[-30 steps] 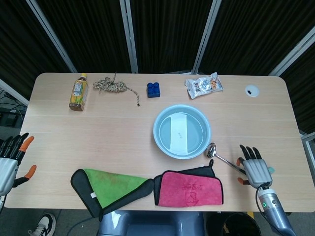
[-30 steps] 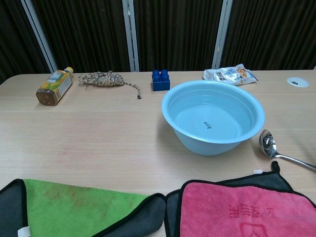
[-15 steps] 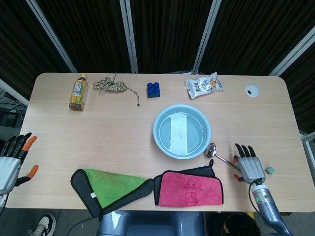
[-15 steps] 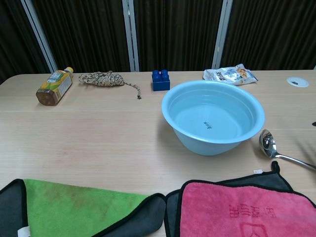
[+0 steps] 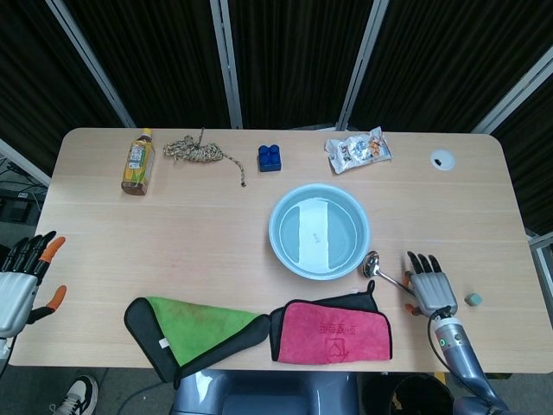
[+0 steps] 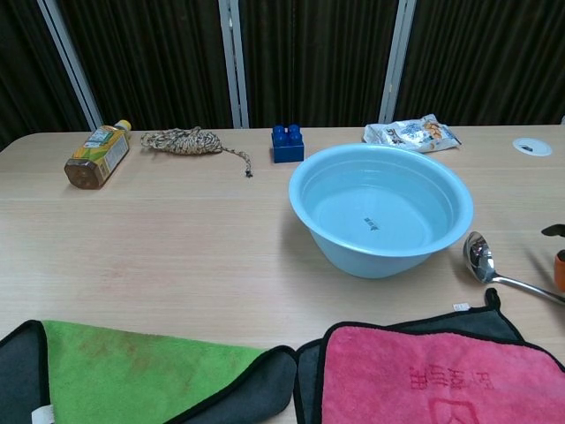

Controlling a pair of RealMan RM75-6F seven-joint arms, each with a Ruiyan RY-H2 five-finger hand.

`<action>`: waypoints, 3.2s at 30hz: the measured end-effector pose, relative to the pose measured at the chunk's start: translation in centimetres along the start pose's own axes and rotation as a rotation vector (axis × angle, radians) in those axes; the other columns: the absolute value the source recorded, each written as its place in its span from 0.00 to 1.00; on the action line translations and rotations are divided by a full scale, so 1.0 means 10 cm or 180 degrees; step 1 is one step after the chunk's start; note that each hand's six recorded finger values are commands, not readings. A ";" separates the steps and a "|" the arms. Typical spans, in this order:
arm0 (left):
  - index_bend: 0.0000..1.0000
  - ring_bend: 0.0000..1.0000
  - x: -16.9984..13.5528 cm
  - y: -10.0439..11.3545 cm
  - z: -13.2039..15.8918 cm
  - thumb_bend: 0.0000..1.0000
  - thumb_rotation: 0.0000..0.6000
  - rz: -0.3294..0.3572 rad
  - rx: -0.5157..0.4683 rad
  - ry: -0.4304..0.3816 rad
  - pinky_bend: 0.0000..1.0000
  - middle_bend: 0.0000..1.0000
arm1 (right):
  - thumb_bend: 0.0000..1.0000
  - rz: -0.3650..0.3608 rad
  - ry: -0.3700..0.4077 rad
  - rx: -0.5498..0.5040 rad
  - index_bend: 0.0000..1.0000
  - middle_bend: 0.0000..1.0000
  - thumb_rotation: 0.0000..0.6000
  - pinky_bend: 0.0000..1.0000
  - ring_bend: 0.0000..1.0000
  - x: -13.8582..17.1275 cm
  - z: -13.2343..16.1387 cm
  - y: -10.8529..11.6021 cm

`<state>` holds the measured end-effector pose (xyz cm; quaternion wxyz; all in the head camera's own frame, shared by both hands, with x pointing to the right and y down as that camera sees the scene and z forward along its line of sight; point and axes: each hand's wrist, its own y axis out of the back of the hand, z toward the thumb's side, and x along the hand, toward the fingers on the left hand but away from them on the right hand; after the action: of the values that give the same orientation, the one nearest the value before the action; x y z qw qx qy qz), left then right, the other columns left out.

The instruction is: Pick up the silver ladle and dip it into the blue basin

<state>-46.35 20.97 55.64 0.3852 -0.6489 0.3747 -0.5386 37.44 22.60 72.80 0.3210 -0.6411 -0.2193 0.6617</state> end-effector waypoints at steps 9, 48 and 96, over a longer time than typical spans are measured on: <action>0.00 0.00 0.02 0.01 -0.02 0.42 1.00 -0.0010 -0.0016 0.0018 0.00 0.00 | 0.19 0.0045 -0.0012 0.0022 0.43 0.00 1.00 0.00 0.00 -0.07 0.01 -0.05; 0.00 0.00 0.07 -0.02 -0.02 0.50 1.00 -0.0060 0.0020 0.0027 0.00 0.00 | 0.47 0.0000 -0.0013 0.0038 0.62 0.03 1.00 0.00 0.00 -0.21 -0.04 -0.15; 0.01 0.00 0.03 -0.09 0.09 0.50 1.00 -0.0087 0.0122 -0.0066 0.00 0.00 | 0.47 -0.1529 0.0041 -0.0623 0.67 0.12 1.00 0.15 0.00 0.29 -0.56 0.86</action>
<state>-45.33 21.17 56.52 0.3941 -0.6520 0.3514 -0.5441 41.87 17.97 64.26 0.4067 -0.6029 -0.4263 0.5379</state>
